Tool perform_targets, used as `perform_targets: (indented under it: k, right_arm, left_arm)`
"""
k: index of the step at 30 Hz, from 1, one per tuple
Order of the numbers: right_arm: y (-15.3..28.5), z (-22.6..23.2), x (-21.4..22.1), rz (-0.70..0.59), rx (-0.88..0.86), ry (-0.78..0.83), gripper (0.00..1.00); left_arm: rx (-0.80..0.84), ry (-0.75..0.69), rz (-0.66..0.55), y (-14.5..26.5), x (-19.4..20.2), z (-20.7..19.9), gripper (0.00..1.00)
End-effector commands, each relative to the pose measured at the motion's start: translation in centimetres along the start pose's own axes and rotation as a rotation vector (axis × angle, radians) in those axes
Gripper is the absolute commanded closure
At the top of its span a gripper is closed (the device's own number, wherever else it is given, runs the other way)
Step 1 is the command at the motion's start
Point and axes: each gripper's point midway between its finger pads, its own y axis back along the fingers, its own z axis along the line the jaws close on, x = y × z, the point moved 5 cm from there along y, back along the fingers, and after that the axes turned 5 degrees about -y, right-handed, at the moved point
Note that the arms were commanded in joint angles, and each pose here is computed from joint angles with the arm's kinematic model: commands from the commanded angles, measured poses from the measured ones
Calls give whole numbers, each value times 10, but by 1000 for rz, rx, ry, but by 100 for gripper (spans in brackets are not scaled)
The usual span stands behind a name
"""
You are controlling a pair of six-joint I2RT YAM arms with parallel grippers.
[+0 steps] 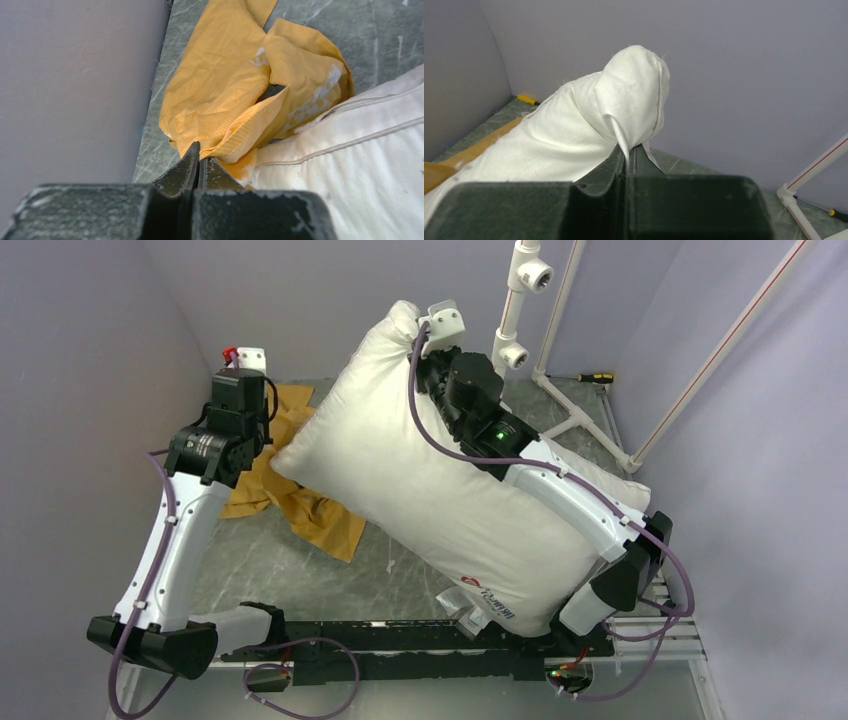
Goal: Put the pillow into the pillowcase
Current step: Stuff the pillow into the pillowcase.
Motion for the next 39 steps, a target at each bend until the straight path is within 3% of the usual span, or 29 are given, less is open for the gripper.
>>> perform_targets:
  k: [1, 8, 17, 26, 33, 39]
  right_arm:
    - [16, -14, -85, -286, 54, -106, 100]
    - [8, 36, -52, -221, -16, -51, 100]
    - [19, 110, -2, -223, -40, 194, 100]
    - [41, 133, 13, -197, -78, 324, 100]
    - [72, 160, -4, -10, -471, 193, 100]
    - [106, 177, 17, 202, -767, 67, 100]
  left_arm:
    - [100, 81, -120, 23, -26, 0, 100]
    - [297, 263, -203, 48, -61, -16, 100]
    - [401, 443, -197, 54, -96, -32, 100]
    - [419, 525, -269, 60, -109, -30, 100]
    - [362, 494, -348, 44, -89, -29, 100]
    - [301, 402, -275, 24, -58, -33, 100]
